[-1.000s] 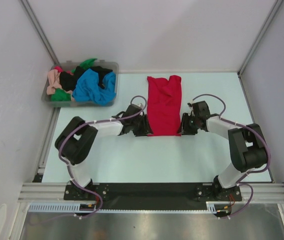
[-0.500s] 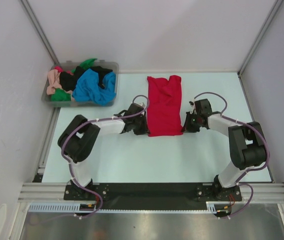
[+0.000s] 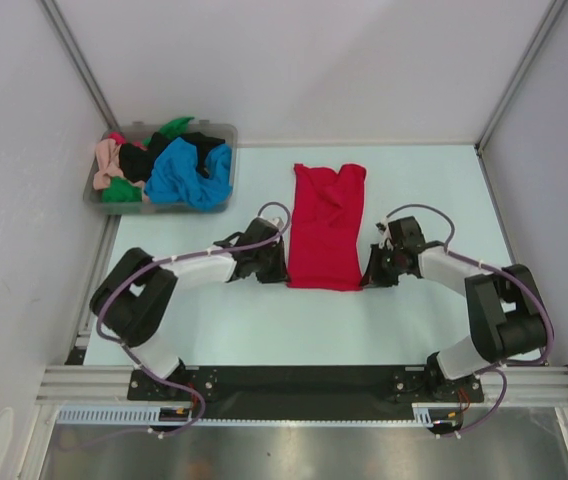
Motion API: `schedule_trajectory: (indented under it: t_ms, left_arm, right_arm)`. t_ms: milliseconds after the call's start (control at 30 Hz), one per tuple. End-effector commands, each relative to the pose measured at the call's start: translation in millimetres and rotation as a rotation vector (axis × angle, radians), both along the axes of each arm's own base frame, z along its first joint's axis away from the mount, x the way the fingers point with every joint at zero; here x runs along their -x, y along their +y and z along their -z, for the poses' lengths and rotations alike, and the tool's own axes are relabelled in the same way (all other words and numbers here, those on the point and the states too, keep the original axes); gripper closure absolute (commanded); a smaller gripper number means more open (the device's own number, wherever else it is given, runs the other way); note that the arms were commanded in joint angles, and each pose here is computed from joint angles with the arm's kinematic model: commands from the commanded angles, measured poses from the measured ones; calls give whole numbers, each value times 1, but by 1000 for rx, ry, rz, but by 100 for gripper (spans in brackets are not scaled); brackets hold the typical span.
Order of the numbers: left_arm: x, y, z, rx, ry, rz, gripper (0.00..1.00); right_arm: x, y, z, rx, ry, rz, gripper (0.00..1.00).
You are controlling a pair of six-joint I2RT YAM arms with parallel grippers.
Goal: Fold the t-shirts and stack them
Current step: Fold the tshirt
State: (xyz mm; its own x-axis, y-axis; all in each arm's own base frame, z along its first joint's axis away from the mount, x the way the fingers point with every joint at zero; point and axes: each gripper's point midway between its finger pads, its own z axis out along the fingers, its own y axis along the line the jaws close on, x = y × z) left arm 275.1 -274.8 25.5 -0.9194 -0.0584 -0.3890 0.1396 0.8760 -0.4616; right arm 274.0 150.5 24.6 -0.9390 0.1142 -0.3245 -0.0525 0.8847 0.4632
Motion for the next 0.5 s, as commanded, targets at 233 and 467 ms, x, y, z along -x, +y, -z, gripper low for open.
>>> schedule_trajectory:
  t_ms: [233, 467]
  left_arm:
    - [85, 9, -44, 16, 28, 39, 100]
    - [97, 14, -118, 104, -28, -6, 100]
  right_arm:
    - [82, 15, -25, -23, 85, 57, 100]
    - [94, 14, -84, -62, -10, 162, 100]
